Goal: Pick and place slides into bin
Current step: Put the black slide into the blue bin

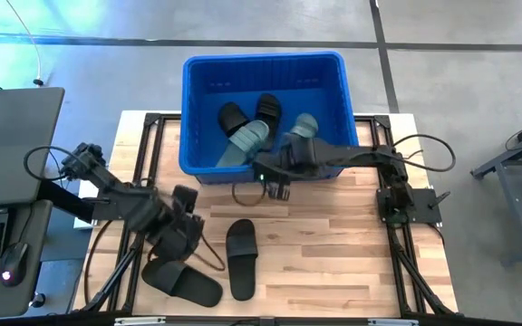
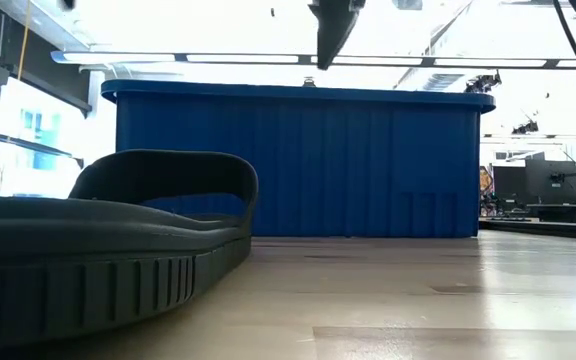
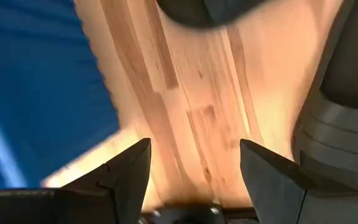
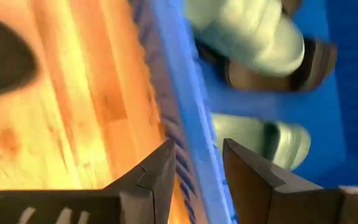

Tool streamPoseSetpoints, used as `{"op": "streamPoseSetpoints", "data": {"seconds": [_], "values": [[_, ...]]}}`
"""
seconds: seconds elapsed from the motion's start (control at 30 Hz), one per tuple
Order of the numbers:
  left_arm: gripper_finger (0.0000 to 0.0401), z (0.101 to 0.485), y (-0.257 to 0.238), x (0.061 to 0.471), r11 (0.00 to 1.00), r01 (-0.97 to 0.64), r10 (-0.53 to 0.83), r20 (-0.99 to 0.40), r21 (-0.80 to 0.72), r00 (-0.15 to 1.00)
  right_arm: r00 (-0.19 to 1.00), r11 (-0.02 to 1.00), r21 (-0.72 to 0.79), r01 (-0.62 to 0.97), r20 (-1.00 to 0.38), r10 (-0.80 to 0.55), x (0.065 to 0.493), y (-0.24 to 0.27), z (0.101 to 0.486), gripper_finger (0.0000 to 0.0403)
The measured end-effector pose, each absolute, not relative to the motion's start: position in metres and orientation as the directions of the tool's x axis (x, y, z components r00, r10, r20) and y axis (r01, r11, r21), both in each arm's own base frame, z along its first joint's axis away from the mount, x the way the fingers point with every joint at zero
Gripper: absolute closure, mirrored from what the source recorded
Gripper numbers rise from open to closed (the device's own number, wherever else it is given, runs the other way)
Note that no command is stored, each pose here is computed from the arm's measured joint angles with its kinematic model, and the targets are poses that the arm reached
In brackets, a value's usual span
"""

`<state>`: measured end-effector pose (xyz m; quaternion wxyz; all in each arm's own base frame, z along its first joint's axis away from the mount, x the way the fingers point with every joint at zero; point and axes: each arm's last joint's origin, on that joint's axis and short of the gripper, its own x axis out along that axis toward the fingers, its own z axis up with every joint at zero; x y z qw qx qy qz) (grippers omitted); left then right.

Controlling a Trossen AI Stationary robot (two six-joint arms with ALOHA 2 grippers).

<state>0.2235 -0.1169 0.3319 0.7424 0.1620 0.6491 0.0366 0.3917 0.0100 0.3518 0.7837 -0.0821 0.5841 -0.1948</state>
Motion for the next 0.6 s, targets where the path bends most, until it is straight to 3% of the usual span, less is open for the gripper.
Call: {"op": "streamPoseSetpoints", "data": {"seconds": [0.13,0.33,0.5,0.6], "values": [[0.0172,0.305,-0.133,0.219,0.941,0.110,0.297,-0.938,0.319,0.175,0.312,0.890,-0.420,0.178,-0.834,-0.456,0.395,0.031,0.354,0.0279],[0.0172,0.275,-0.156,0.234,0.966,0.012,0.230,-0.885,0.257,0.404,0.377,0.840,-0.523,0.142,-0.756,-0.535,0.399,0.047,0.358,0.0279],[0.0172,0.243,-0.171,0.257,0.982,0.032,0.135,-0.810,0.186,0.570,0.393,0.848,-0.484,0.215,-0.752,-0.529,0.400,0.051,0.358,0.0279],[0.0172,0.223,-0.178,0.268,0.971,0.065,0.142,-0.773,0.230,0.619,0.394,0.852,-0.471,0.230,-0.755,-0.524,0.399,0.053,0.358,0.0279]]}}
